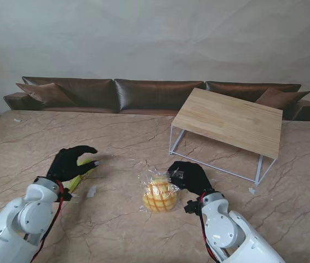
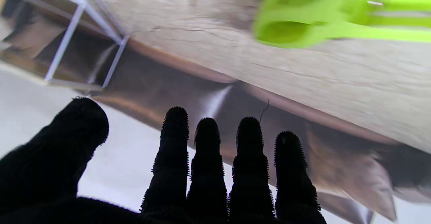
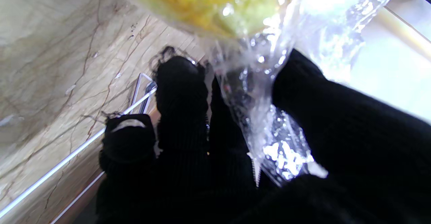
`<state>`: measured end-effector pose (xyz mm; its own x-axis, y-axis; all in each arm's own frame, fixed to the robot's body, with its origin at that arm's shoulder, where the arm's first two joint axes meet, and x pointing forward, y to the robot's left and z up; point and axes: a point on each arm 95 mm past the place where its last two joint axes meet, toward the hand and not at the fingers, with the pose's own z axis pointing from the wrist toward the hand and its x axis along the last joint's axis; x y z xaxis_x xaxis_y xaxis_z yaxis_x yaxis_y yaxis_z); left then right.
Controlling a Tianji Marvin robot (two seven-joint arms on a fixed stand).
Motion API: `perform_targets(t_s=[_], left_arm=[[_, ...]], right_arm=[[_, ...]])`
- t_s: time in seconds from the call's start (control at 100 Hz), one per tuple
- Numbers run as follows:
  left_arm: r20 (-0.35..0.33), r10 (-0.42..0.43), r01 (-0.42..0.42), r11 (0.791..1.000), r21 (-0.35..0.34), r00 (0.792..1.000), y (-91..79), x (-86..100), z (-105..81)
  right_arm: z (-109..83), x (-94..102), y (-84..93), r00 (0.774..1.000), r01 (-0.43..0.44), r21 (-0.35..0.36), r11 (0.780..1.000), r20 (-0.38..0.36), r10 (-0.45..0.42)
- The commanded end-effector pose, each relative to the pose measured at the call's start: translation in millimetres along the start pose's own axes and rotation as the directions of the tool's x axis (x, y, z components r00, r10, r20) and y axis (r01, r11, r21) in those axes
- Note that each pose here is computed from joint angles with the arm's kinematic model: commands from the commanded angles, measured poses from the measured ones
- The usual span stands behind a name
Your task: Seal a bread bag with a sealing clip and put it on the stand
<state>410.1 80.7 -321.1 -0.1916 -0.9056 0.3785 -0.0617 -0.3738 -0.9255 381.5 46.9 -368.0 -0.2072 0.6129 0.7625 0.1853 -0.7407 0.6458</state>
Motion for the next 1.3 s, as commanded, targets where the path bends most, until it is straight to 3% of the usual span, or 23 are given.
perform_targets(t_s=[0.0,0.17,0.36,0.49,0.66,0.86,0.99,1.29], left_arm=[[0.03,0.035,-0.035,0.999,-0.016,0.999,-1.8,-18.4,-2.6],[0.089,0.18,-0.173,0.982,-0.078,0.98,-0.1,-47.3,-0.8],[0.124,0.259,-0.233,0.953,-0.192,0.958,11.6,-63.7,-6.7],[0.124,0.318,-0.29,0.935,-0.204,0.94,17.6,-72.7,-10.2],[0.134,0.331,-0.293,0.925,-0.243,0.934,23.2,-82.3,-9.7],[0.125,0.313,-0.266,0.918,-0.292,0.941,33.0,-87.7,-7.1],[0.101,0.347,-0.294,0.892,-0.344,0.933,33.0,-90.2,-8.8],[0.075,0.339,-0.309,0.914,-0.263,0.938,26.9,-94.1,-11.3]], right_arm=[[0.7,4.4,-1.7,1.0,-0.001,0.009,1.0,-0.007,0.001],[2.0,7.2,-1.7,1.0,0.002,0.017,1.0,-0.007,-0.002],[3.6,9.0,-3.8,1.0,0.001,0.027,1.0,-0.014,-0.001],[4.0,10.1,-3.6,1.0,0.0,0.032,0.999,-0.019,0.0],[4.0,11.2,-3.9,1.0,0.0,0.037,0.999,-0.025,0.001],[3.6,11.2,-5.0,1.0,-0.002,0.035,0.999,-0.025,0.002],[3.8,11.7,-5.4,1.0,-0.003,0.034,0.999,-0.026,0.004],[4.9,12.2,-7.9,0.999,-0.007,0.043,0.999,-0.031,0.009]])
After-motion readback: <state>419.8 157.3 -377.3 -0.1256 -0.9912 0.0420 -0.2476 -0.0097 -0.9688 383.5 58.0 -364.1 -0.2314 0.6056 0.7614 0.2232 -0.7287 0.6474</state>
